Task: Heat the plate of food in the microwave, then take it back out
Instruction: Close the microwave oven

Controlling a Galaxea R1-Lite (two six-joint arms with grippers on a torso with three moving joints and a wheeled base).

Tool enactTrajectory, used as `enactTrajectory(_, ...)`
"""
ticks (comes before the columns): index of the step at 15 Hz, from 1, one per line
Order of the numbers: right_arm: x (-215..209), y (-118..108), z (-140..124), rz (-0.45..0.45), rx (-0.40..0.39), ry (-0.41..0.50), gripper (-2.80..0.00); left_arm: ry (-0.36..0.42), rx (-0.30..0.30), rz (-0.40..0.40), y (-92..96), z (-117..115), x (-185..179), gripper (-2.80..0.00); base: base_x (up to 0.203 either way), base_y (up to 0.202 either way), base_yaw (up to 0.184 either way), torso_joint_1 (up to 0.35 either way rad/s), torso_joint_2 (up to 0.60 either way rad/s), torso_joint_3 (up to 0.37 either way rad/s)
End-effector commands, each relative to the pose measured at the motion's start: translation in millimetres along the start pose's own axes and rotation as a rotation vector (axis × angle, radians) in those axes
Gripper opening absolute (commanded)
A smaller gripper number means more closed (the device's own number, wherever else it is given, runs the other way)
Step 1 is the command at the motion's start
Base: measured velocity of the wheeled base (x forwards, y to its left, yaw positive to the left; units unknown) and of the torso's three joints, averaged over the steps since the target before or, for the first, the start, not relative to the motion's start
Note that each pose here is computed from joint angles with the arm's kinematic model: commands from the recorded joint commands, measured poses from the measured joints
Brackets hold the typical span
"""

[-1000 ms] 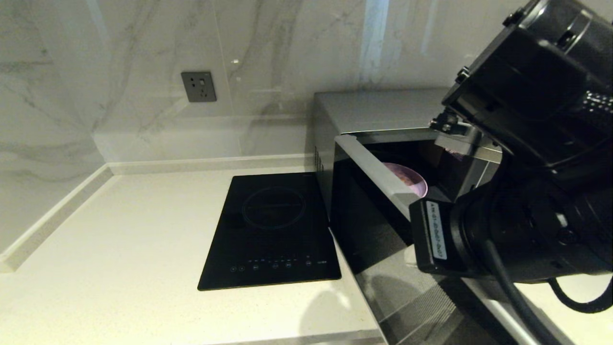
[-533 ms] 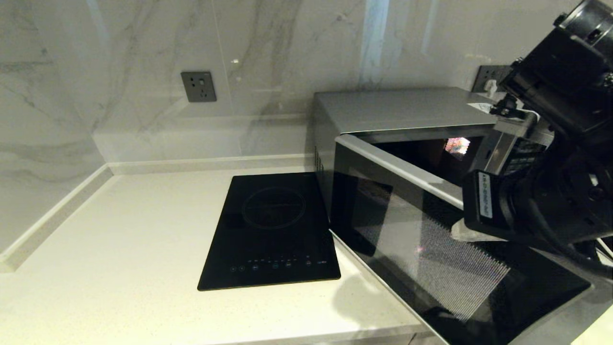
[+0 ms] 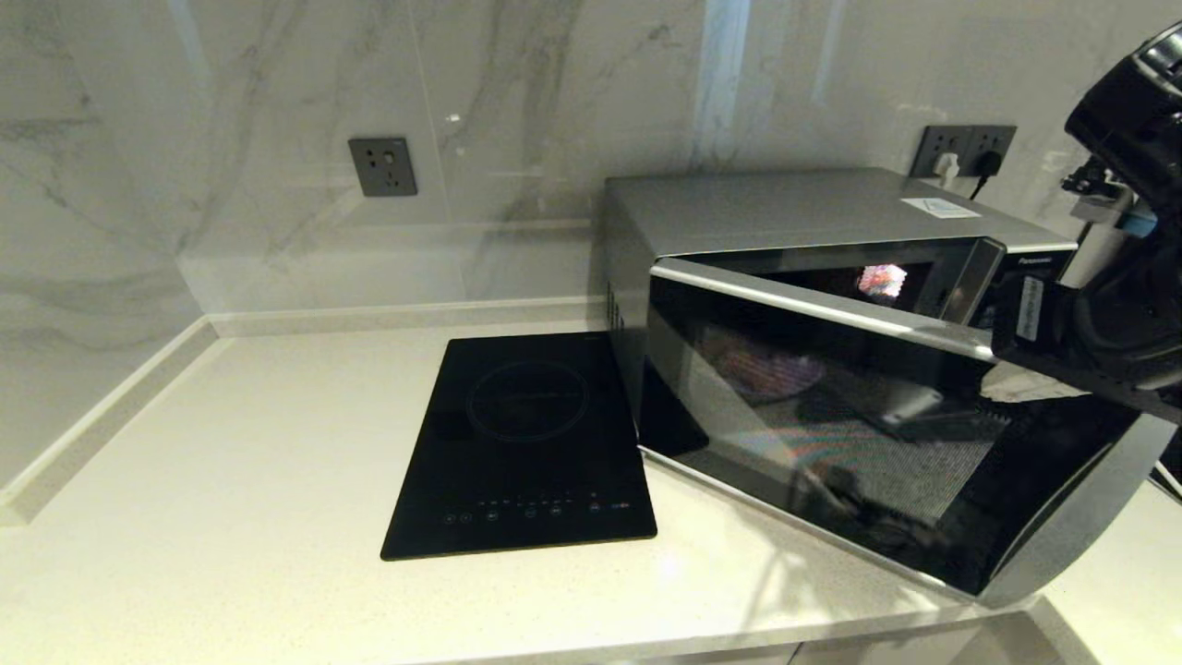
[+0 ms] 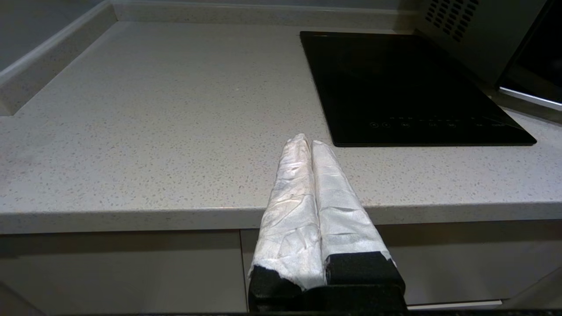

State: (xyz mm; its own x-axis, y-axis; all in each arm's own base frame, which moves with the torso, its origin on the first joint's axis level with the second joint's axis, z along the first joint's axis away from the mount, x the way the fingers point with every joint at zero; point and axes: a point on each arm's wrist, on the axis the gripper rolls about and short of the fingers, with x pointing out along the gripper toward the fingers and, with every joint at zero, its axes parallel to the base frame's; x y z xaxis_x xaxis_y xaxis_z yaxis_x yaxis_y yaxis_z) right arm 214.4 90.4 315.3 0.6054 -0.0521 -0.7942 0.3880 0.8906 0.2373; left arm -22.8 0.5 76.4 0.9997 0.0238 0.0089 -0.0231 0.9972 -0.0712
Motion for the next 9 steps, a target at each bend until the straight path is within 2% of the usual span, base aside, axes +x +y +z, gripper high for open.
enactTrajectory(1, 15, -8, 14, -0.042, 0.040, -0.023, -2.80, 0.001, -0.001, 0.001, 0.0, 0, 0, -2.80, 0.000, 0.000, 0.000, 0.000, 0.00, 0.000)
enactTrajectory(6, 59, -9, 47, -0.065, 0.121, -0.063, -2.80, 0.001, -0.001, 0.001, 0.0, 0, 0, -2.80, 0.000, 0.000, 0.000, 0.000, 0.00, 0.000)
enactTrajectory(9, 81, -7, 78, 0.031, 0.189, -0.090, -2.80, 0.001, -0.001, 0.001, 0.0, 0, 0, -2.80, 0.000, 0.000, 0.000, 0.000, 0.00, 0.000)
